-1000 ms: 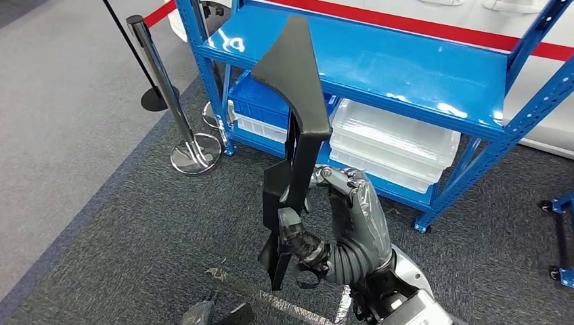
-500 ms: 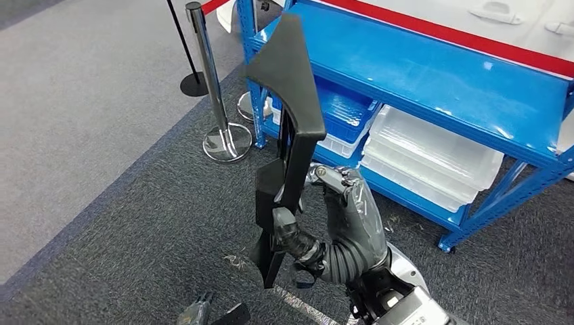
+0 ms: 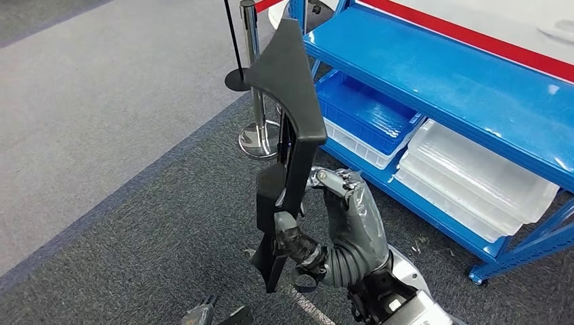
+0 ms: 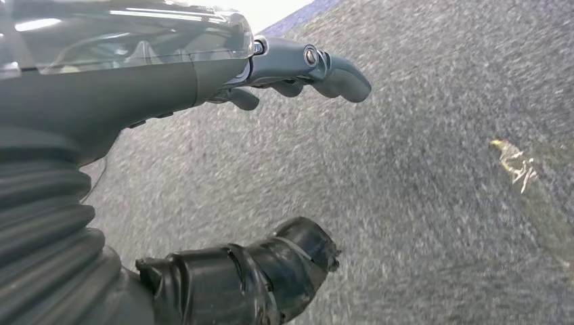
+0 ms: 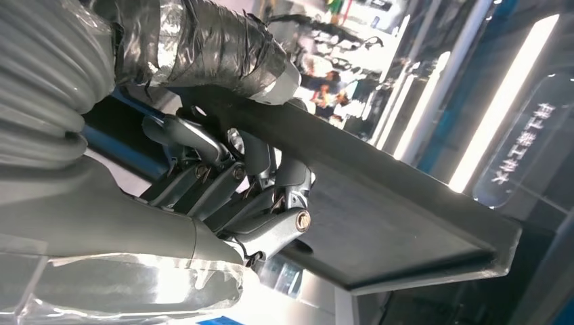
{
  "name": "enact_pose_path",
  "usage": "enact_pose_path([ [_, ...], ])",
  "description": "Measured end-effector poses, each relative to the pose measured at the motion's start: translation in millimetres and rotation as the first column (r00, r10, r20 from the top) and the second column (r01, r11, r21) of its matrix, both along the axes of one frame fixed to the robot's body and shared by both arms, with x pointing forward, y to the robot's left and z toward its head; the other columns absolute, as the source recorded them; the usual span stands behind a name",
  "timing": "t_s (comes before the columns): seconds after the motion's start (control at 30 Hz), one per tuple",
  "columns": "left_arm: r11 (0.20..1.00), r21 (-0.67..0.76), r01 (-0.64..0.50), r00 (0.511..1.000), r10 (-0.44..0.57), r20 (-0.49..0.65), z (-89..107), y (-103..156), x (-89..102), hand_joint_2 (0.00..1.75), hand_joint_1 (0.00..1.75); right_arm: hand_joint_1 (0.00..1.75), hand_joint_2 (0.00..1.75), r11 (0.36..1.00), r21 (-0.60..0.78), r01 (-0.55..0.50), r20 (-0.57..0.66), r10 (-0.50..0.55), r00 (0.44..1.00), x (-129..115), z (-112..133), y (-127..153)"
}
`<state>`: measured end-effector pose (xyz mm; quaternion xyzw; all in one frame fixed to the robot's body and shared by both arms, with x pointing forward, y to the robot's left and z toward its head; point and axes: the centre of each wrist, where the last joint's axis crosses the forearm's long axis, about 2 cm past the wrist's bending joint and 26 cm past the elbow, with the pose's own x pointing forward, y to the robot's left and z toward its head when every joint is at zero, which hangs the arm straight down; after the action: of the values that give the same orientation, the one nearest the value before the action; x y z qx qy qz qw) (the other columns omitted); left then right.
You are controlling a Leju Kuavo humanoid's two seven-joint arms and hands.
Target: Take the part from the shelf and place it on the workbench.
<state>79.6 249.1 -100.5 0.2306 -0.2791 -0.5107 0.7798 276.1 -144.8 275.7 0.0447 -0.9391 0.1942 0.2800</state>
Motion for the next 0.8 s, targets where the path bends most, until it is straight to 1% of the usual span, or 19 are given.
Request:
enact_pose_path([
  [0.4,1.000,0.002,0.005,1.000,-0.005,0.001,0.8,-0.8,4.3,1.75,0.00,1.73,1.75,1.000,0.005,-0.004,0.005,0.004,1.000,-0.7,1.3,0.3],
  [0.53,1.000,0.007,0.002,1.000,-0.002,-0.008,0.2,0.8,1.9,1.75,0.00,1.73,1.75,1.000,0.007,-0.005,0.005,0.005,1.000,-0.8,1.5,0.1],
  [0.8,1.000,0.007,0.000,1.000,0.000,-0.013,0.4,0.0,3.2,1.75,0.00,1.73,1.75,1.000,0.007,-0.007,-0.003,0.007,1.000,-1.8,-0.3,-0.4],
])
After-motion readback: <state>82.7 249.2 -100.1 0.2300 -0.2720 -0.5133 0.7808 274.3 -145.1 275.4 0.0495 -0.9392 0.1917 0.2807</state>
